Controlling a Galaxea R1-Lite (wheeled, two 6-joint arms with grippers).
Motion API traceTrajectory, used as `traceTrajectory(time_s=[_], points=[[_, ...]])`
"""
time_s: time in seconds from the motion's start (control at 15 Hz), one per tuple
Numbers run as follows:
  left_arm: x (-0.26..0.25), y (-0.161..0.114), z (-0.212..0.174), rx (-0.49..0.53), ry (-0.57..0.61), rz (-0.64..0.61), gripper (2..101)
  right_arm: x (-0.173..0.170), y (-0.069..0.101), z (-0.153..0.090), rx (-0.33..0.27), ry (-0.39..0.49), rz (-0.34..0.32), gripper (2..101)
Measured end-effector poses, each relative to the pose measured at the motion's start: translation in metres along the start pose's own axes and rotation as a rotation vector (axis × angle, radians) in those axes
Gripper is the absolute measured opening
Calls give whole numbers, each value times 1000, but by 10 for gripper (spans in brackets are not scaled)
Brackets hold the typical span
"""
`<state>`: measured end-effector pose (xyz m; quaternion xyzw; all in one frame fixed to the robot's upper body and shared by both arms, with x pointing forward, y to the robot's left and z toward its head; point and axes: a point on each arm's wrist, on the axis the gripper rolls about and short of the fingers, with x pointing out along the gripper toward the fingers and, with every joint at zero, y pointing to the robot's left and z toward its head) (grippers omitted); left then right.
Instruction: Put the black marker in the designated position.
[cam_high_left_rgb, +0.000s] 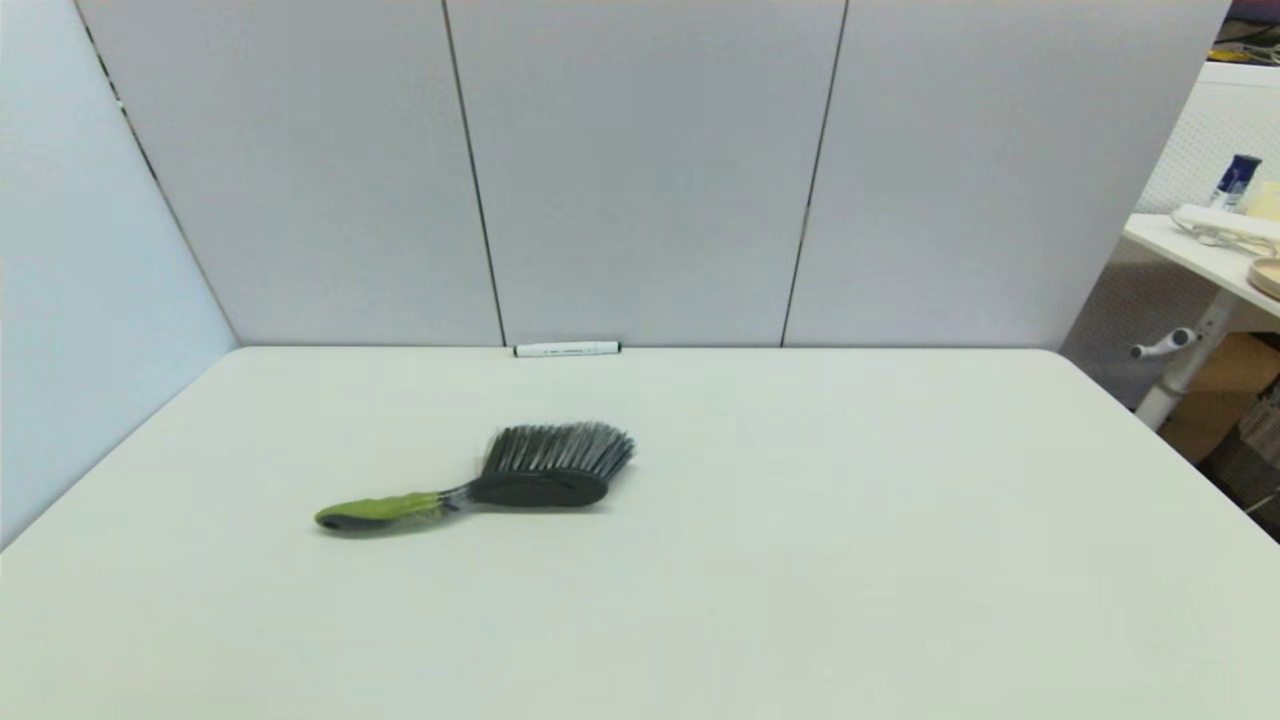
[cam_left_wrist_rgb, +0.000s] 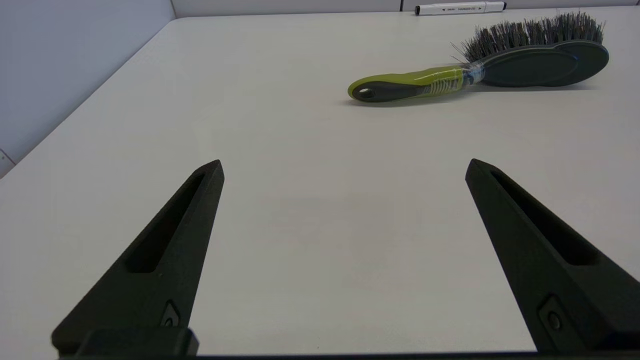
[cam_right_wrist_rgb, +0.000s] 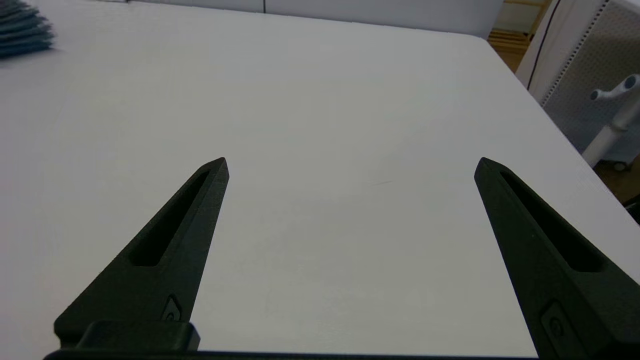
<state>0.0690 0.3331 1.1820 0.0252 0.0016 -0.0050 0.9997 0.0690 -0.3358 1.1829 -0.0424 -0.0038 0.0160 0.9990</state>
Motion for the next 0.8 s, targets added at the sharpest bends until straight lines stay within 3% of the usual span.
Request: traceTrajectory(time_s=[0.8], points=[[0,0,0,0,0,1,979,0,0,0,15,0,-5,971]])
